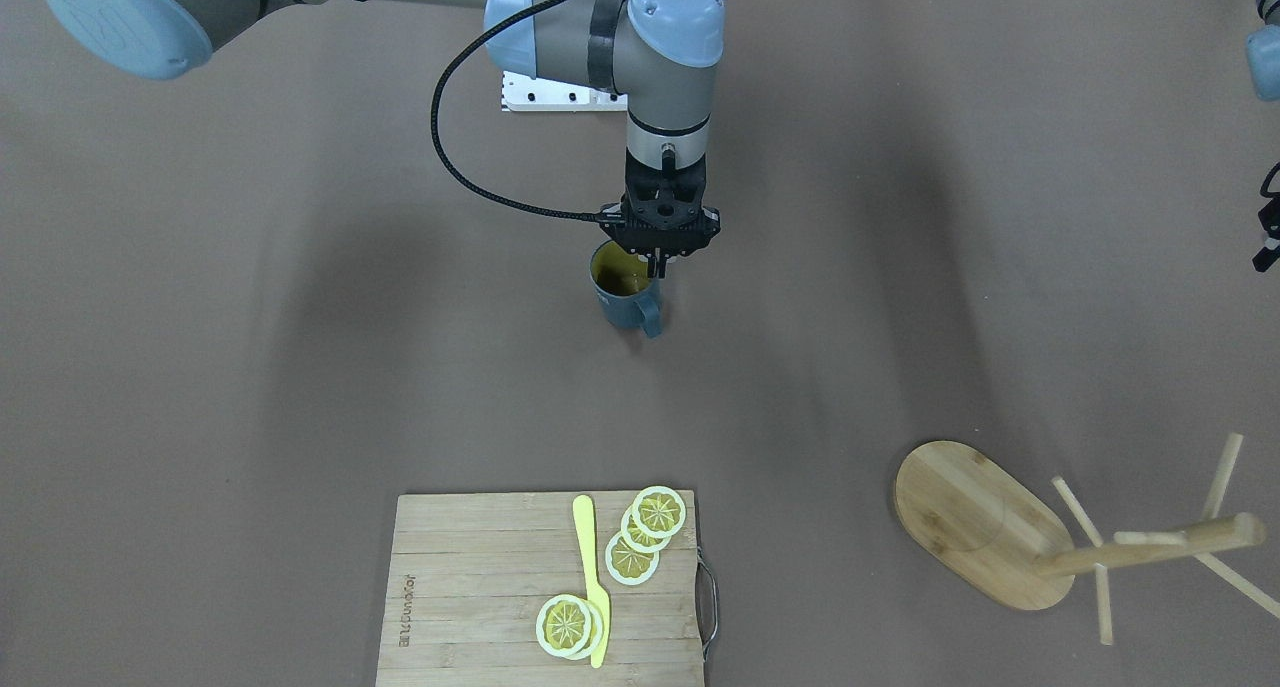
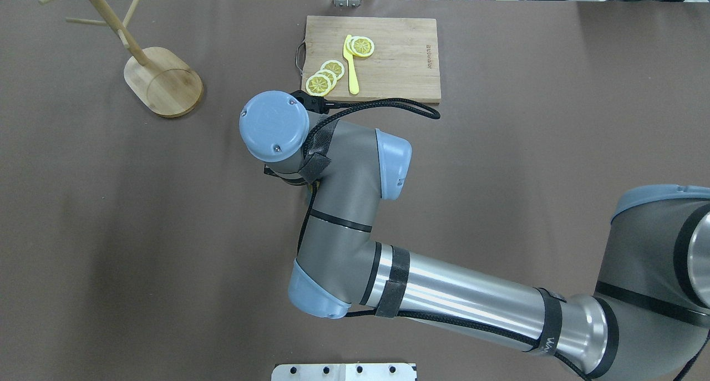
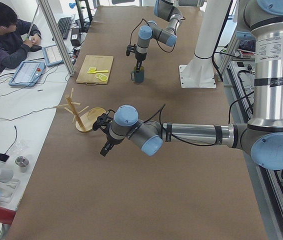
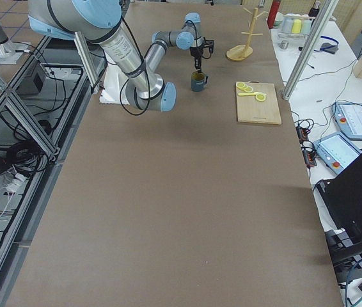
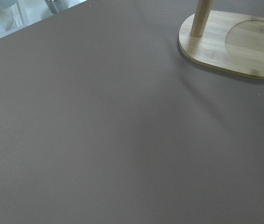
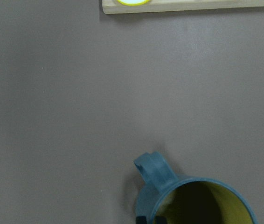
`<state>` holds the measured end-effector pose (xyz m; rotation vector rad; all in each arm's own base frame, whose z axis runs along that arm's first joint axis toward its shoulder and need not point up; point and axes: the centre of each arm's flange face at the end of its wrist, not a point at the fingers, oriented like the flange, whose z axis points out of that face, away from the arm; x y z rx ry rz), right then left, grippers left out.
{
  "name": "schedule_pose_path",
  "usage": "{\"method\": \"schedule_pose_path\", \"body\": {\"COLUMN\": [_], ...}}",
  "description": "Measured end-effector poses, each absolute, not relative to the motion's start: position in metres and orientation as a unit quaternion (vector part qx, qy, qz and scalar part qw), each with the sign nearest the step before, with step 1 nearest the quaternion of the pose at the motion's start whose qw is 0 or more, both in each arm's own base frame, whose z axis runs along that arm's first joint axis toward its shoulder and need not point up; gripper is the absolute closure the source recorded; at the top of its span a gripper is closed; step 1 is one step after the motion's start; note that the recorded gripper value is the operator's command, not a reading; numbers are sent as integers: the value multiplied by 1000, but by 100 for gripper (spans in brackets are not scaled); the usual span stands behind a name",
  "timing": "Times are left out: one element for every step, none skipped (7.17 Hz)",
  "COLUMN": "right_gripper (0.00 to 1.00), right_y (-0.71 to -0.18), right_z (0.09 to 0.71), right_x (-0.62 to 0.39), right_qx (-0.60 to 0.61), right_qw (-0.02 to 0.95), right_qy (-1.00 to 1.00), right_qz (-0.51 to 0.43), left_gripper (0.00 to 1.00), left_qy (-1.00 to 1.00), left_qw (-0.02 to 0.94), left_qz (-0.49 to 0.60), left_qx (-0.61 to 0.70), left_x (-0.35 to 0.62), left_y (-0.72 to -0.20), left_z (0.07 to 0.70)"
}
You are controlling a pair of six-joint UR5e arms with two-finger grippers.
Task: Hang cup on storage rack
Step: 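Carry the blue mug with the right gripper to the table center and set it down, then open and withdraw the right gripper while the left arm reaches toward the mug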
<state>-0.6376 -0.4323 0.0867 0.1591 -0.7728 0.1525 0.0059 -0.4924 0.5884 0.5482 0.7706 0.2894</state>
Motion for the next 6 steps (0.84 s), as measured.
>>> {"method": "schedule_pose_path", "body": {"right_gripper": [0,0,0,0,0,0], "right_y": [-435,-442,-458,-476,-498,-521], "right_z": [86,84,90,111,144,179], "right_x": [-635,-624,-602,-568,-523,-477], "right_qx": [82,88,96,104,115,125], "right_qw": [920,919,917,918,920,924], "right_qy": [-377,-379,-380,-379,-373,-361], "right_qz": [73,72,70,60,42,18], "left_gripper": [1,1,1,1,1,1], "left_qy": [370,370,370,372,378,390], "left_qw": [880,880,879,876,865,846], "left_qz": [139,139,140,141,146,168], "left_qx": [263,264,267,274,294,321], "left_x": [6,6,6,7,14,36], "left_y": [-492,-492,-493,-495,-496,-495], "left_z": [589,588,584,578,567,553]}}
